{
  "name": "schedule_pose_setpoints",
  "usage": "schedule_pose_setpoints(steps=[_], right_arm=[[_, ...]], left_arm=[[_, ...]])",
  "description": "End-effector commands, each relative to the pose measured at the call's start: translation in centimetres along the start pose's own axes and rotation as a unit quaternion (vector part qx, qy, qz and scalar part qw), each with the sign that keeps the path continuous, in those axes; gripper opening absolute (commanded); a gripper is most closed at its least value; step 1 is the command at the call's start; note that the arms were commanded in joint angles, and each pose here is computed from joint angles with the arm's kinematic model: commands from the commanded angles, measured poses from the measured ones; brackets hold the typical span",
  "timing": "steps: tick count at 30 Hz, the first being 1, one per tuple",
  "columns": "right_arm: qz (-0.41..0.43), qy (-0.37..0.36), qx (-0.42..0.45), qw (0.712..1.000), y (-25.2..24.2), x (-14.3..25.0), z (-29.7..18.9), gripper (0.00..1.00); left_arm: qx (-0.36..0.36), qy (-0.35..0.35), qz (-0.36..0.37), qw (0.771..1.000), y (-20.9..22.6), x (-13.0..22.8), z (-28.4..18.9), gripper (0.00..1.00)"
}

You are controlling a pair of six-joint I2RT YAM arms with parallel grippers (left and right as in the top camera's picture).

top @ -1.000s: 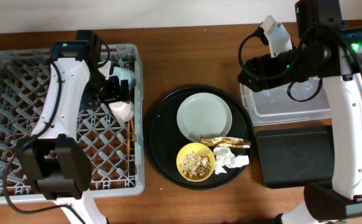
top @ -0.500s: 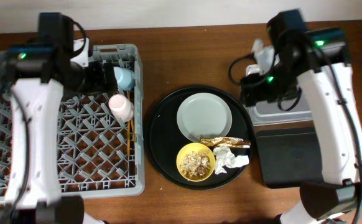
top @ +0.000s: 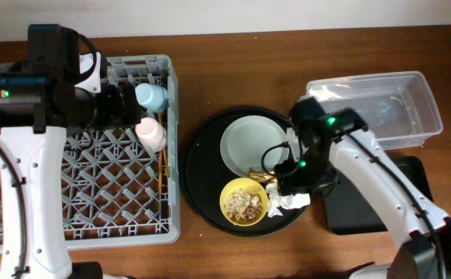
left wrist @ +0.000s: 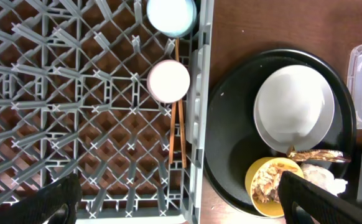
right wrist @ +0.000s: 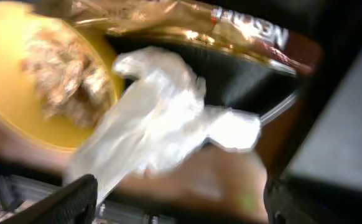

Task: Sort waste into correct bins and load items into the dishwasher rack
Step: 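Grasp the crumpled plastic wrap on the tray with the right gripper, then carry the plastic wrap over the clear bin and drop it in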

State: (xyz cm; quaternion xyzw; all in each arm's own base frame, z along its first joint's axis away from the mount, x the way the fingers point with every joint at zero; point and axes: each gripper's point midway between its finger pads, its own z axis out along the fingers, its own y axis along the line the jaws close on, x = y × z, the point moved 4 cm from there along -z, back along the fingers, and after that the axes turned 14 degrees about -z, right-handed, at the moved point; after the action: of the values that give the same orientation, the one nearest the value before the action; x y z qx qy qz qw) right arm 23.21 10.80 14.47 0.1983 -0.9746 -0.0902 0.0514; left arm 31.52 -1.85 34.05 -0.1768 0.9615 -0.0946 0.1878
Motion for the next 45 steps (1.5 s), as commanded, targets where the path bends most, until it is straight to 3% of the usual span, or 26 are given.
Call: schedule_pose_setpoints(steps=[1, 11, 17, 21, 22, 24, 25, 28, 31, 37, 45], right_arm=[[0.045, 0.01, -0.003, 0.999, -0.5, 1.2, 4.8, 0.86], [0.059, -0.061, -0.003, 0.996, -1.3, -0.7, 8.2, 0.85], [0.063, -0.067, 0.02, 0.996, -2.0, -0.9, 8.6, 0.76], [0.063, -0.068, 0.021, 0.996, -2.1, -0.7, 9.0, 0.52], [0.063, -0.067, 0.021, 0.996, -2.1, -0.7, 9.0, 0.35], [0.062, -0.065, 0.014, 0.996, -1.9, -0.7, 8.9, 0.11], [0.062, -0.064, 0.006, 0.996, -1.7, -0.6, 8.7, 0.04], [0.046, -0.08, -0.005, 0.996, -0.9, -1.3, 6.0, 0.04], [0.015, -0.137, 0.005, 0.99, 0.0, -2.9, 0.0, 0.04], [0.076, -0.262, 0.16, 0.949, -5.0, -4.7, -9.9, 0.04], [0.205, -0.277, 0.207, 0.915, -16.1, -7.3, -8.4, 0.05]], left_arm=[[-0.002, -0.001, -0.006, 1.0, 0.1, -0.1, 0.0, 0.99], [-0.002, -0.001, -0.006, 1.0, 0.1, -0.1, 0.0, 0.99], [-0.002, -0.001, -0.006, 1.0, 0.1, -0.1, 0.0, 0.99], [-0.002, -0.001, -0.006, 1.0, 0.1, -0.1, 0.0, 0.99], [-0.002, -0.001, -0.006, 1.0, 0.1, -0.1, 0.0, 0.99], [-0.002, -0.001, -0.006, 1.0, 0.1, -0.1, 0.0, 0.99], [-0.002, -0.001, -0.006, 1.0, 0.1, -0.1, 0.0, 0.99], [-0.002, -0.001, -0.006, 1.0, 0.1, -0.1, 0.0, 0.99], [-0.002, -0.001, -0.006, 1.0, 0.1, -0.1, 0.0, 0.99], [-0.002, -0.001, -0.006, 1.0, 0.1, -0.1, 0.0, 0.99], [-0.002, -0.001, -0.006, 1.0, 0.1, -0.1, 0.0, 0.99]])
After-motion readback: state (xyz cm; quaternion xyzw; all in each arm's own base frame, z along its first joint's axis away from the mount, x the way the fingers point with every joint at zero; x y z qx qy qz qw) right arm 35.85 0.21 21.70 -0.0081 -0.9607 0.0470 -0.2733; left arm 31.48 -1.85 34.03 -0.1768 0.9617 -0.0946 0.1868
